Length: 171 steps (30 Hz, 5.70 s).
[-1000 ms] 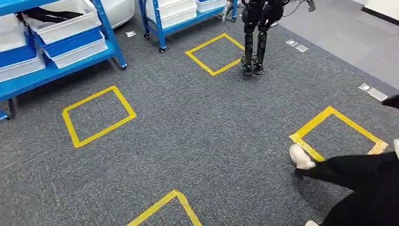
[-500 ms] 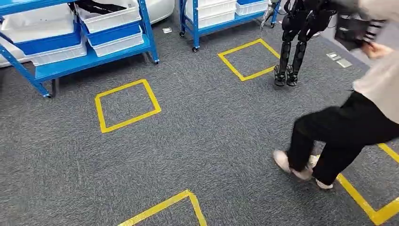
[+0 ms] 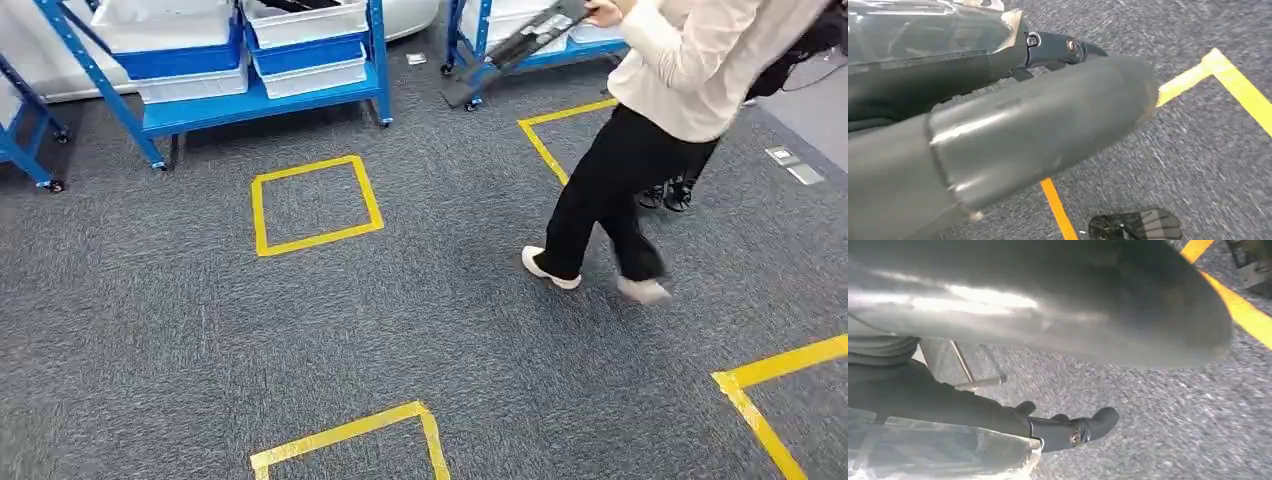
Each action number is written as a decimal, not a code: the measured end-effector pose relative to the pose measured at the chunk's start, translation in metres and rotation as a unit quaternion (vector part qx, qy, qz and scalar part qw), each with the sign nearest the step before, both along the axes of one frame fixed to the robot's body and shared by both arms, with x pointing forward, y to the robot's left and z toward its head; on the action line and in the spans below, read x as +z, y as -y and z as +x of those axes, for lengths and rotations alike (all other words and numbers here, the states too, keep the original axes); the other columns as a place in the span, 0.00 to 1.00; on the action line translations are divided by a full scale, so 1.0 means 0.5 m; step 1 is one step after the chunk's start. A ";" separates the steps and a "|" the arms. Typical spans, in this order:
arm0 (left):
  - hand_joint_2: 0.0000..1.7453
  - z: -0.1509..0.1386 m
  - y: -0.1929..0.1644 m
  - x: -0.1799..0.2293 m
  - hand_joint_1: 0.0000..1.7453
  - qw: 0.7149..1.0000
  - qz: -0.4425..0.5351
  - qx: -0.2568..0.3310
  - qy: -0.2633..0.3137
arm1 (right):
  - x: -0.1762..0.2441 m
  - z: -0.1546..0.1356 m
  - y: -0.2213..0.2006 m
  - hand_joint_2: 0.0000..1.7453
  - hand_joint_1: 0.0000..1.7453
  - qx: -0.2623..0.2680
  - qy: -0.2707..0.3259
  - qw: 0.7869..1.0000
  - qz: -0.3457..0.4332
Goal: Take the parts from the cabinet and place them on the table.
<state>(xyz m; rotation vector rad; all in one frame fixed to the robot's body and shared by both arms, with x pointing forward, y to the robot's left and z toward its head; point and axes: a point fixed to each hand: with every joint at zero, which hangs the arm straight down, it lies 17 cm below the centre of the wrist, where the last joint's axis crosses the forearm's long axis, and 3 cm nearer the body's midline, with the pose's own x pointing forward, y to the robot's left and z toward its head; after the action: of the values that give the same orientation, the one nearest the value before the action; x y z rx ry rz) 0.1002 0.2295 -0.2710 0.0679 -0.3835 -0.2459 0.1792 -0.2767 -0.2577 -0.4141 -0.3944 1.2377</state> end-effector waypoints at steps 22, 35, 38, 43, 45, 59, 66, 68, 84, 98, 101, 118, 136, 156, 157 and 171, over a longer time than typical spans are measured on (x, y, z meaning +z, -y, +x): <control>0.00 0.004 0.007 0.002 0.00 1.000 -0.005 -0.004 0.005 | -0.005 -0.013 0.008 0.00 0.00 0.009 -0.013 1.000 0.000; 0.00 0.013 0.013 0.004 0.00 1.000 -0.002 -0.022 0.009 | -0.004 -0.011 0.019 0.00 0.00 -0.001 -0.004 1.000 0.000; 0.00 0.010 0.020 0.005 0.00 1.000 -0.003 -0.029 0.012 | -0.006 -0.021 0.029 0.00 0.00 -0.020 0.000 1.000 0.000; 0.00 0.018 0.020 0.007 0.00 0.999 0.000 -0.033 0.023 | -0.003 -0.015 0.031 0.00 0.00 -0.026 0.008 1.000 -0.001; 0.00 0.024 0.014 0.009 0.00 0.999 0.007 -0.033 0.032 | -0.006 -0.026 0.028 0.00 0.00 -0.027 0.004 1.000 0.002; 0.00 0.022 -0.011 0.007 0.00 0.999 0.025 -0.034 0.034 | -0.016 -0.064 0.002 0.00 0.00 -0.032 -0.011 0.999 0.015; 0.00 0.045 -0.028 0.006 0.00 0.999 0.030 -0.021 0.022 | -0.011 -0.042 -0.008 0.00 0.00 -0.018 -0.012 1.000 0.020; 0.00 0.053 -0.028 0.008 0.00 0.999 0.030 -0.021 0.023 | -0.012 -0.043 -0.007 0.00 0.00 -0.017 -0.014 1.000 0.020; 0.00 0.070 -0.039 0.010 0.00 0.999 0.036 -0.019 0.028 | -0.015 -0.052 -0.003 0.00 0.00 -0.019 -0.018 0.999 0.019; 0.00 0.056 -0.046 0.007 0.00 0.999 0.038 -0.011 0.022 | -0.013 -0.044 -0.004 0.00 0.00 -0.015 -0.019 1.000 0.016; 0.00 0.054 -0.032 0.008 0.00 0.999 0.031 -0.012 0.023 | -0.017 -0.059 0.001 0.00 0.00 -0.016 -0.025 0.999 0.014; 0.00 0.048 -0.031 0.007 0.00 0.999 0.028 -0.002 0.024 | -0.019 -0.066 0.014 0.00 0.00 -0.016 -0.029 0.999 0.013; 0.00 0.040 -0.036 0.005 0.00 0.999 0.023 0.032 0.016 | -0.019 -0.065 0.025 0.00 0.00 -0.020 -0.030 0.999 0.012; 0.00 0.035 -0.042 0.003 0.00 0.998 0.024 0.052 0.011 | -0.015 -0.050 0.009 0.00 0.00 -0.008 -0.029 0.999 0.015; 0.00 0.036 -0.042 0.004 0.00 0.998 0.024 0.052 0.012 | -0.016 -0.050 0.009 0.00 0.00 -0.007 -0.029 0.999 0.014; 0.00 0.041 -0.032 0.005 0.00 0.998 0.020 0.054 0.013 | -0.020 -0.066 0.025 0.00 0.00 -0.003 -0.037 0.999 0.003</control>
<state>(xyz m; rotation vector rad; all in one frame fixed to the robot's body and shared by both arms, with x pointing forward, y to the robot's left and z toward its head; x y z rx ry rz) 0.1209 0.2457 -0.2683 0.1312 -0.4002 -0.1464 0.1461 -0.2892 -0.2675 -0.3638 -0.3333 1.2429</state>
